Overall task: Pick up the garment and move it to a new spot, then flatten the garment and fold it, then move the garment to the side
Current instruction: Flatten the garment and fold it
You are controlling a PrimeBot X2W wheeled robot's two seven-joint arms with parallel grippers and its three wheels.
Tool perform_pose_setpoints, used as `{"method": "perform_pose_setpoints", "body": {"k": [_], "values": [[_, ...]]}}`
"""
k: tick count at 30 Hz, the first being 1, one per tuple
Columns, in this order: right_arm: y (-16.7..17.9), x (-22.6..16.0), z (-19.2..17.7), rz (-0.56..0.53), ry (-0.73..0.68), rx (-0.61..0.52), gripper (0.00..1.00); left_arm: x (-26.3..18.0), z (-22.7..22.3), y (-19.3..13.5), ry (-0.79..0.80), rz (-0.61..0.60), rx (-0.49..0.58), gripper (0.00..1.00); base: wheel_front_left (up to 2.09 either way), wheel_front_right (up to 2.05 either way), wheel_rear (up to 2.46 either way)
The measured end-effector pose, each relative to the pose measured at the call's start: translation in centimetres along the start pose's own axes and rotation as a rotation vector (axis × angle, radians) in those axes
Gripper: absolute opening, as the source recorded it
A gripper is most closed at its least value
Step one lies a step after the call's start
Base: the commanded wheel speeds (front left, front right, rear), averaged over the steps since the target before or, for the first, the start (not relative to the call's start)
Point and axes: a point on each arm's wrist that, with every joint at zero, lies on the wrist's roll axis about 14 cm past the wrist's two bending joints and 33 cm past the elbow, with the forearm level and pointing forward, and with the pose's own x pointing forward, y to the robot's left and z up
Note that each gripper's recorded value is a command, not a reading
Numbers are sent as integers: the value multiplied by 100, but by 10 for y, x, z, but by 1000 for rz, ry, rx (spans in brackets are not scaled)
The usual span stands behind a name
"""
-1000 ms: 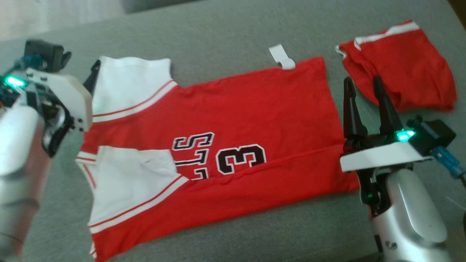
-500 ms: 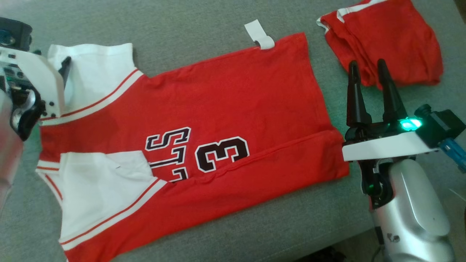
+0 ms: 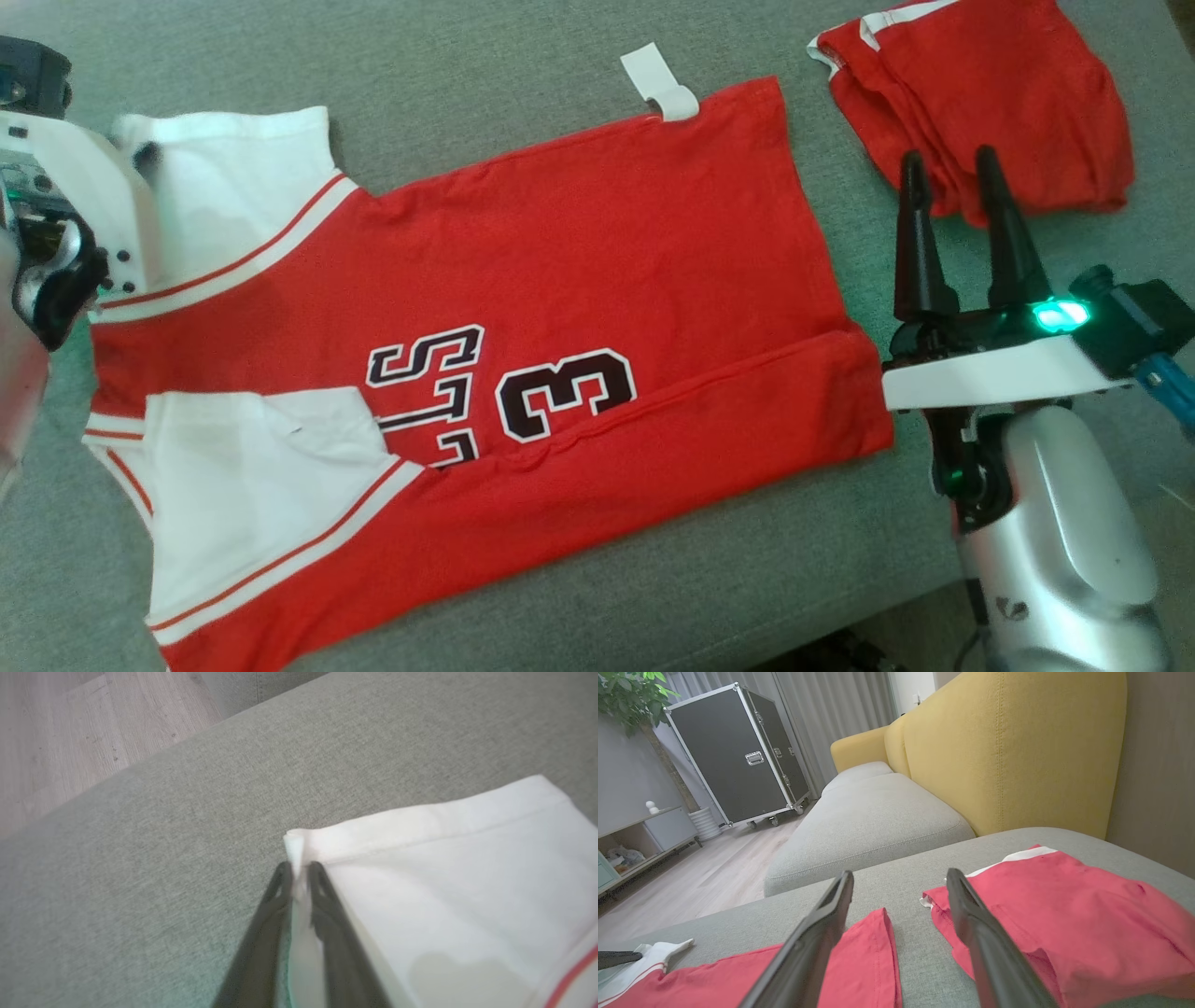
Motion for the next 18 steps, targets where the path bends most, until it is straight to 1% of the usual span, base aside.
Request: {"method": "perform_pose_setpoints", "body": {"k": [3,6,10,15,17,18], "values": [[0,1,5,1,-12,-12,100,-4,0,1,-18,-2,-23,0,0,0,0],[4,3,10,16,-11,-46,100,-12,5,5,-77,13,-18,0,0,0,0],[19,6,9,63,49,-99,100,-30,27,-2,-234,8,8,0,0,0,0],[39,20,11,124,133,-204,100,-64,59,-14,-444,-8,27,0,0,0,0],[42,28,10,143,177,-235,100,-80,65,-14,-509,-4,37,0,0,0,0],[42,28,10,143,177,-235,100,-80,65,-14,-509,-4,37,0,0,0,0]]}}
